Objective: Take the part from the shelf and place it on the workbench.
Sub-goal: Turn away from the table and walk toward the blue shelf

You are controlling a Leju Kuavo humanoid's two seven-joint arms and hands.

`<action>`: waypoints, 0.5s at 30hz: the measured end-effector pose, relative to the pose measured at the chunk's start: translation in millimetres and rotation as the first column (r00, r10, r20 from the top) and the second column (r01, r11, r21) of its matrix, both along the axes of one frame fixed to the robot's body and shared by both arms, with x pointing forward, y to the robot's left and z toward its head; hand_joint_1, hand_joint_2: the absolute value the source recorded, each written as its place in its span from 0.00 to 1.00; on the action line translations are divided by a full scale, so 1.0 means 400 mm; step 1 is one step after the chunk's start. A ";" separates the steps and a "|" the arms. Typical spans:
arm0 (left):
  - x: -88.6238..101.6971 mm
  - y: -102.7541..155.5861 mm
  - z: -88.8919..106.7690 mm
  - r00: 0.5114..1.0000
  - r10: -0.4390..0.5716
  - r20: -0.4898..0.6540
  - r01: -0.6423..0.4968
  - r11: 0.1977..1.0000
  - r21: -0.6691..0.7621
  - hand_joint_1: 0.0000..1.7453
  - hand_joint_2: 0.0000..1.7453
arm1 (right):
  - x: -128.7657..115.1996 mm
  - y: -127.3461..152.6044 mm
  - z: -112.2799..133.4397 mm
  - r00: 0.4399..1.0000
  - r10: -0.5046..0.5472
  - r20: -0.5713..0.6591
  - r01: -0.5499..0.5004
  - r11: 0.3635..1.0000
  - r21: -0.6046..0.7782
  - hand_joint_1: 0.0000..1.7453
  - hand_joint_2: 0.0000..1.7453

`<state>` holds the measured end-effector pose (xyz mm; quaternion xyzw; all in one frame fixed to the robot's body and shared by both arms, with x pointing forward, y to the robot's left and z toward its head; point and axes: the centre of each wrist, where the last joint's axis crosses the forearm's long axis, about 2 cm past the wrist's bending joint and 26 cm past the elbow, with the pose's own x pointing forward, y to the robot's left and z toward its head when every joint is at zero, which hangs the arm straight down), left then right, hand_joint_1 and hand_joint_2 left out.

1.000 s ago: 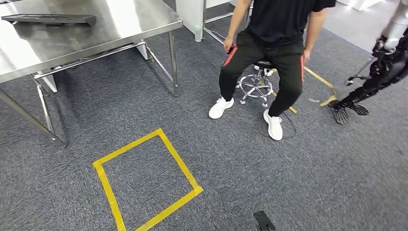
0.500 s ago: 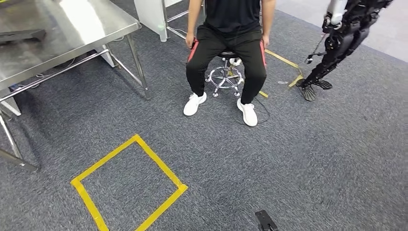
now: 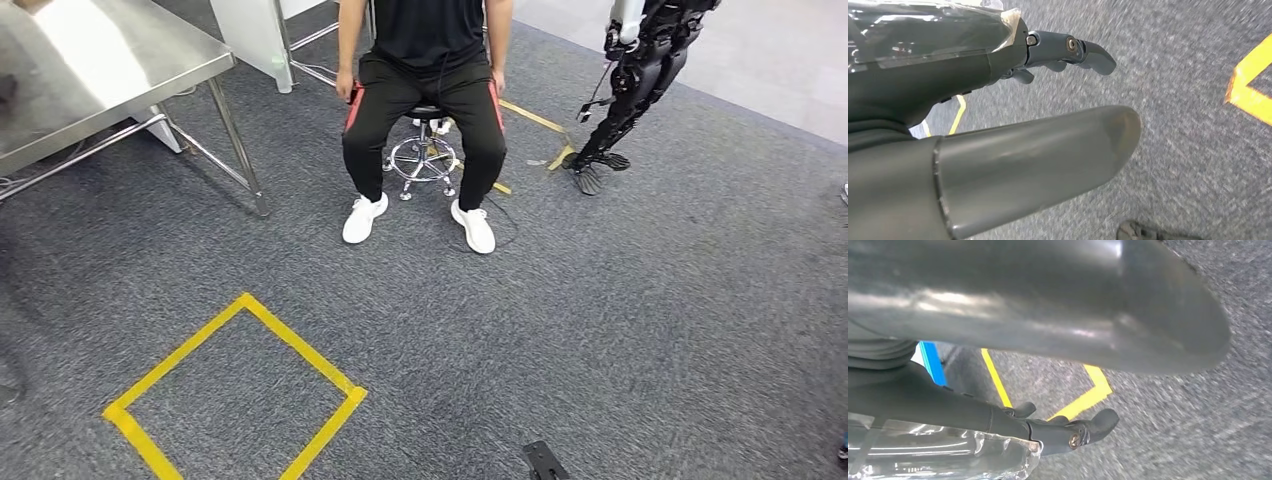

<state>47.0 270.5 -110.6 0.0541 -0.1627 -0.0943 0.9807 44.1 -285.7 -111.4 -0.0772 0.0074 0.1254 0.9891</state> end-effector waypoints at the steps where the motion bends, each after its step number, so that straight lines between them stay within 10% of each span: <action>1: -0.001 0.000 0.000 1.000 0.000 -0.001 0.000 1.000 0.001 0.00 0.00 | 0.001 0.002 0.000 1.000 0.000 0.000 0.000 1.000 0.001 0.00 0.00; 15: 0.004 -0.011 0.001 1.000 -0.007 0.003 0.007 1.000 -0.009 0.00 0.00 | -0.005 0.005 0.000 1.000 -0.001 -0.005 0.001 1.000 0.004 0.00 0.00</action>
